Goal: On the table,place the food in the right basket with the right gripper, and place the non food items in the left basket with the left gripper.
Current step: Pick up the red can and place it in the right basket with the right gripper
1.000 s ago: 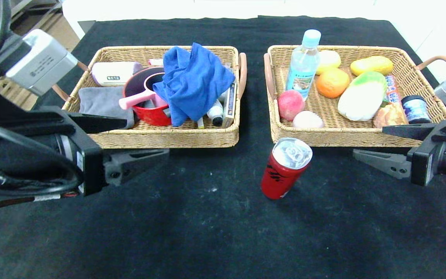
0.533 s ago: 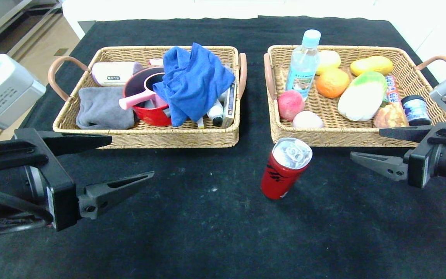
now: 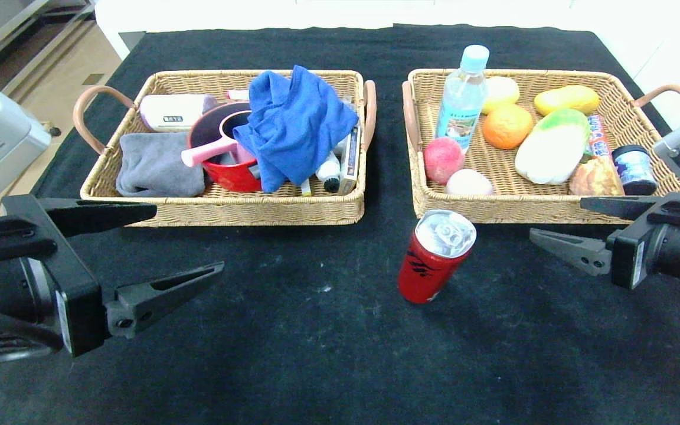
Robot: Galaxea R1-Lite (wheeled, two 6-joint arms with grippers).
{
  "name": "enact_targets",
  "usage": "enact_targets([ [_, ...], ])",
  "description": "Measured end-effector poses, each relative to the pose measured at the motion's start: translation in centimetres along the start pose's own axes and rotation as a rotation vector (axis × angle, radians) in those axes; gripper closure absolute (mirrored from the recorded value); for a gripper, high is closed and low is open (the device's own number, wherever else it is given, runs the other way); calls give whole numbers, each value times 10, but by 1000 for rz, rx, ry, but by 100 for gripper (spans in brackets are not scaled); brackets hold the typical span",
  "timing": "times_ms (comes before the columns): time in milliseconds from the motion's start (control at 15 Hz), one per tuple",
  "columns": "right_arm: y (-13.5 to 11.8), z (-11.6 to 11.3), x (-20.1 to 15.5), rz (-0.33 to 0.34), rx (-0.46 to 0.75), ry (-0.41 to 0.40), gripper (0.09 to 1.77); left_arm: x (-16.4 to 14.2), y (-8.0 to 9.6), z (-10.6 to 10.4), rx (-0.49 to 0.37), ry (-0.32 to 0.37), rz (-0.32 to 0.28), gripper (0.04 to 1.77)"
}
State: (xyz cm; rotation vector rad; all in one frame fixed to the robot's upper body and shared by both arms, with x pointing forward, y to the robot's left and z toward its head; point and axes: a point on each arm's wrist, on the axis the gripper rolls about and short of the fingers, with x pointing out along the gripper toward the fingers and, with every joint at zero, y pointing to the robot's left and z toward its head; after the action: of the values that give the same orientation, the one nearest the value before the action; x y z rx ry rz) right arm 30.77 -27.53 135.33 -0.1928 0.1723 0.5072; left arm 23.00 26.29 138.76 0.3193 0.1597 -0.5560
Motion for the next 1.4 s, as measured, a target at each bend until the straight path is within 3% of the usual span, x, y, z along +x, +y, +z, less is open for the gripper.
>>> enact_targets([
  [267,24,-8,1,83,-31,-93,15,0,0,-1,-1,2,-2,9],
  [800,64,-18,4,253,-62,-76,15,2,-1,-3,-1,13,-7,9],
  [1400,92,-18,23,318,-88,-45,15,2,-1,-3,-1,11,-11,9],
])
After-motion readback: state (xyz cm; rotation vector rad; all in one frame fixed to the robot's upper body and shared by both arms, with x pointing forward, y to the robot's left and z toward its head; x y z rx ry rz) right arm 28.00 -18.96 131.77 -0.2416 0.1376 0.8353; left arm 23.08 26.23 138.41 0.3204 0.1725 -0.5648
